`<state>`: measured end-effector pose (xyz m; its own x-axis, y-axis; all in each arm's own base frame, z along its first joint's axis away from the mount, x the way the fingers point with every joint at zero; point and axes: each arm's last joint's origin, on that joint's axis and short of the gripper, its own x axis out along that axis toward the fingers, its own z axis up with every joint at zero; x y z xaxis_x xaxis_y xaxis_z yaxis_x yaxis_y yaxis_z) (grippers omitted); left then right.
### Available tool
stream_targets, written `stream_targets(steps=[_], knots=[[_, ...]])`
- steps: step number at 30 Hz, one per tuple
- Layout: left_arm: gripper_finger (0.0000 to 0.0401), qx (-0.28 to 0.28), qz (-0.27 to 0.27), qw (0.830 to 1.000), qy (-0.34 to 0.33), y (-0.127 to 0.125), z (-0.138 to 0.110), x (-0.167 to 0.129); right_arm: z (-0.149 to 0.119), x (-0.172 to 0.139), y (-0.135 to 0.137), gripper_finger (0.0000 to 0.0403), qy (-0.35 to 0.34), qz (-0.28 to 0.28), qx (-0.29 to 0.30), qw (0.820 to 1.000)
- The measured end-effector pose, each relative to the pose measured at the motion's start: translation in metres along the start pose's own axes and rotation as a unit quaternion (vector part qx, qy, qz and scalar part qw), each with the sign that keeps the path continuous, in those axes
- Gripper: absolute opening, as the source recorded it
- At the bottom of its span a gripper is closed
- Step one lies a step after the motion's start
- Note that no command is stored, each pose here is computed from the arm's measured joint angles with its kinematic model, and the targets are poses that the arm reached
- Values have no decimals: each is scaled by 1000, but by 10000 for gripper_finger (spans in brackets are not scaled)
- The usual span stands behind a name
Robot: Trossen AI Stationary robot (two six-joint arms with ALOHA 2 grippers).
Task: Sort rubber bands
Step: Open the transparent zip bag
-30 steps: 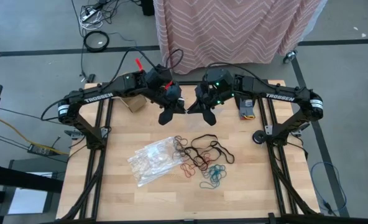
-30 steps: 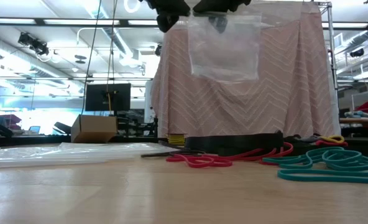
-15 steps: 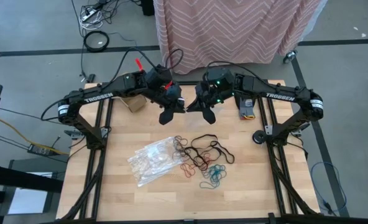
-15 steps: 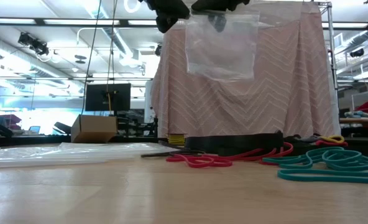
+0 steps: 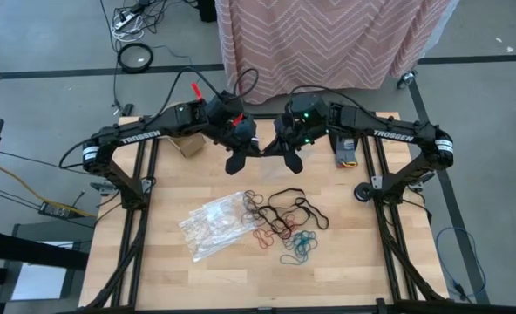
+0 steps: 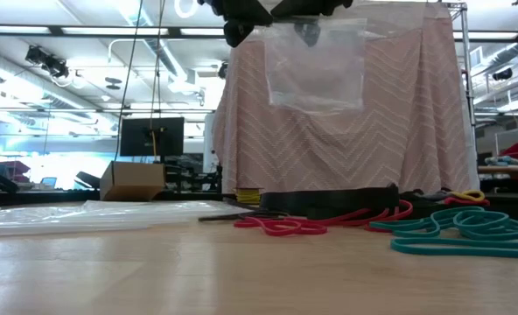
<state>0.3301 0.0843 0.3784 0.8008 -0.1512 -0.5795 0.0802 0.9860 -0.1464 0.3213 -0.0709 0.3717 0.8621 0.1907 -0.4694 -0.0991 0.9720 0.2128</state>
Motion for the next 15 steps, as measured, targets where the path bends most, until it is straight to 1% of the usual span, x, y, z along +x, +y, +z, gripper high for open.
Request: stream_targets(steps=[8,15], knots=[[2,1,7,1000,-1,1,0,0,-2,-1,-2,1,8,-5,4,1000],[1,3,9,1000,-4,1,1,0,-2,-7,-7,2,10,-18,10,1000]])
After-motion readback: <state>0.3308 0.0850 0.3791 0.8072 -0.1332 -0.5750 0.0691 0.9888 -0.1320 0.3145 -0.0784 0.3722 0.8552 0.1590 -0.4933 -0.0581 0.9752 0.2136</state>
